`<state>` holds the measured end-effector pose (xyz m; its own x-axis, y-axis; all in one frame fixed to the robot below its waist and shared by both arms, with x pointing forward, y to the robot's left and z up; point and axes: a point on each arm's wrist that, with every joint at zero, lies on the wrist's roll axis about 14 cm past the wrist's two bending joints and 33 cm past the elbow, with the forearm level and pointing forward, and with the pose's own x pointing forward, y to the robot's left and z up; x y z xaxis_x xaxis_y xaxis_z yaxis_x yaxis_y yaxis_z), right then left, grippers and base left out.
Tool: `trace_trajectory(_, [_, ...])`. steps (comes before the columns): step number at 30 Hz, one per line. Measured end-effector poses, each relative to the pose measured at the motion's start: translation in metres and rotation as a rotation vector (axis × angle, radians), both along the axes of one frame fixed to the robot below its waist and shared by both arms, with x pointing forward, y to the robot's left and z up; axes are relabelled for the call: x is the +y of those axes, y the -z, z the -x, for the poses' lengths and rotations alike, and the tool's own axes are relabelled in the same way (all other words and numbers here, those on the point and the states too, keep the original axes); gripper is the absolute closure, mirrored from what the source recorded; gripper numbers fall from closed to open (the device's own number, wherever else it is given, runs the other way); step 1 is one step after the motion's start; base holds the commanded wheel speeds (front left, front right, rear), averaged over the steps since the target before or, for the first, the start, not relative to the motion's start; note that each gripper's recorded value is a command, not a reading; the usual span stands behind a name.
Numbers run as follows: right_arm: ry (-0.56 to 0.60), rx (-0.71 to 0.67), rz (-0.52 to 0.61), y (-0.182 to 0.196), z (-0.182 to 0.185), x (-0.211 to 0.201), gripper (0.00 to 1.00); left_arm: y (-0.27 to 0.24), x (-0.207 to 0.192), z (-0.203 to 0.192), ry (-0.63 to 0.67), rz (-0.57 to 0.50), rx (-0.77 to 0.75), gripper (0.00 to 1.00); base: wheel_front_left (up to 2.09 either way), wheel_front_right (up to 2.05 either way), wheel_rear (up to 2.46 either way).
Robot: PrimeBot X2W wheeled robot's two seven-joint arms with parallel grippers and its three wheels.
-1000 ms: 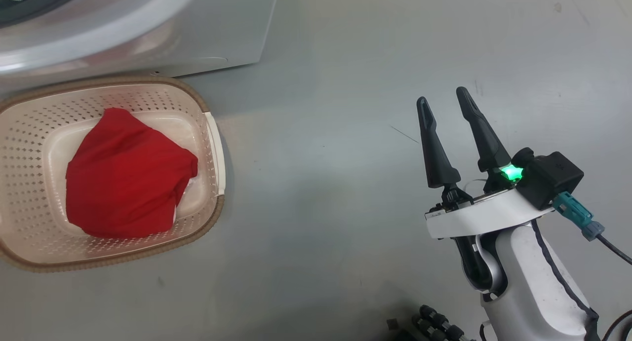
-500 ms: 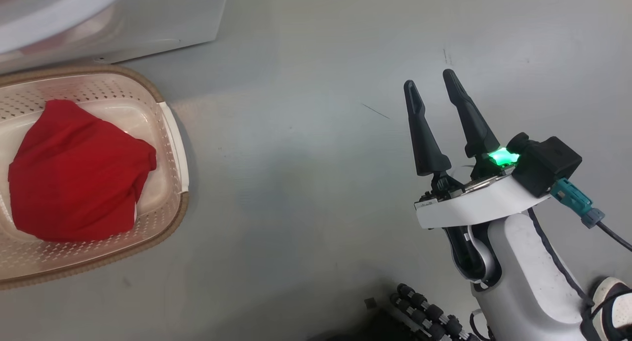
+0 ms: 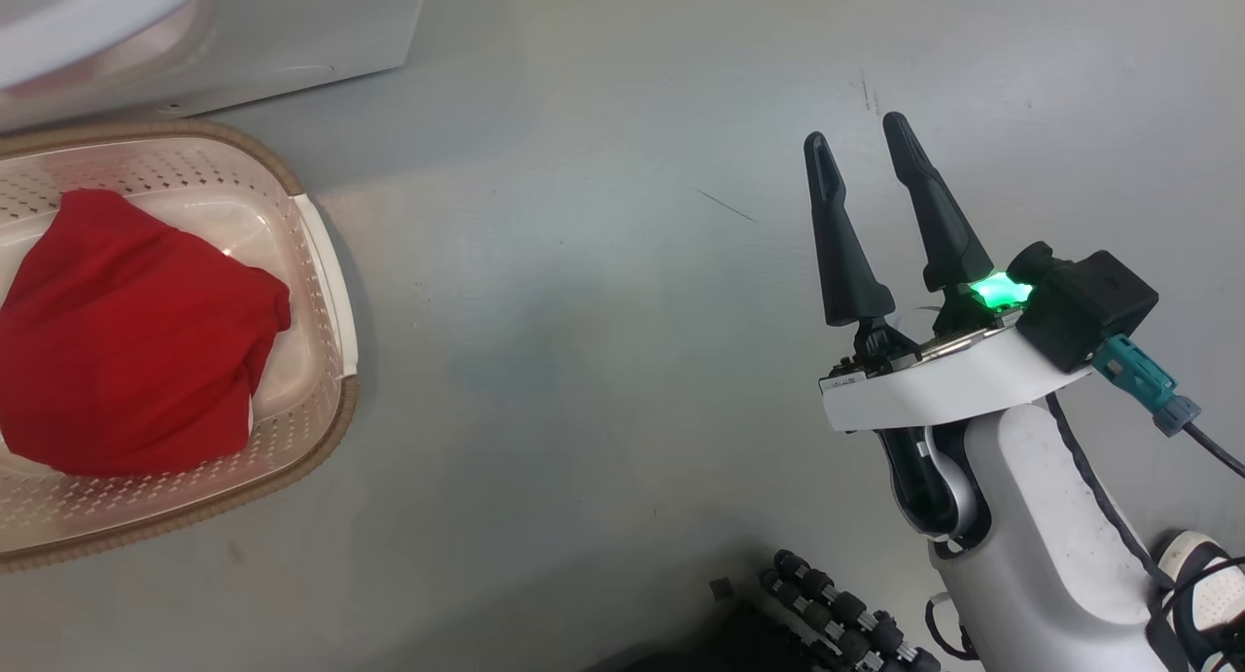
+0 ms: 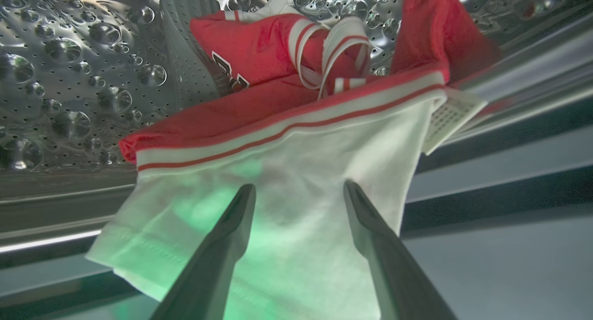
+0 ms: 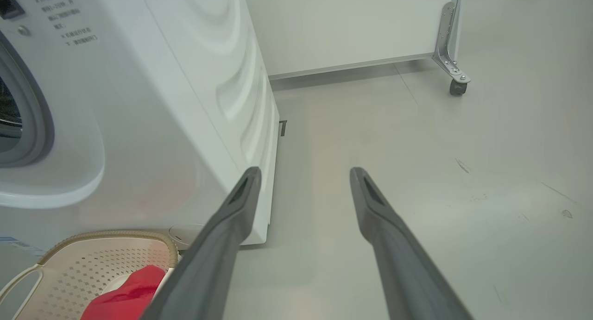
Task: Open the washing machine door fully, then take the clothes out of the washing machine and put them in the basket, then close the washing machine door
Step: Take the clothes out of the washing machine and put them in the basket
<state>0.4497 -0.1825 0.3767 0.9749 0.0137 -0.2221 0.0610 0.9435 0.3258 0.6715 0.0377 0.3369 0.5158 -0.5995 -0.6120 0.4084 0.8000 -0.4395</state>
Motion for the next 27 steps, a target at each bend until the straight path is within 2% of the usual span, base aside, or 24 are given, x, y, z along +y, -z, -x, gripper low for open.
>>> trace_trajectory(9, [-0.009,0.001,0.001,0.002,-0.003,0.002,0.0,0.006,0.005,-0.003,0.013,-0.037,0.032,0.0,0.0,0.0,0.0])
trace_trajectory(10, [-0.009,0.001,0.001,0.002,-0.003,0.002,0.0,0.008,0.006,-0.002,0.016,-0.044,0.04,0.36,0.0,0.0,0.0])
trace_trajectory(11, [-0.008,0.002,0.002,0.003,-0.003,0.002,0.0,0.01,0.007,-0.002,0.017,-0.05,0.046,0.9,0.0,0.0,0.0])
trace_trajectory(12, [-0.004,0.004,0.004,0.003,-0.003,0.001,0.0,0.01,0.007,-0.002,0.018,-0.053,0.049,1.0,0.0,0.0,0.0])
trace_trajectory(21, [-0.001,-0.012,0.008,-0.001,-0.007,0.0,0.0,0.011,0.006,0.001,0.031,-0.06,0.059,1.0,0.0,0.0,0.0])
trace_trajectory(27, [-0.011,-0.026,0.014,-0.006,-0.009,0.002,0.0,-0.003,0.004,-0.002,0.007,-0.035,0.003,1.0,0.0,0.0,0.0])
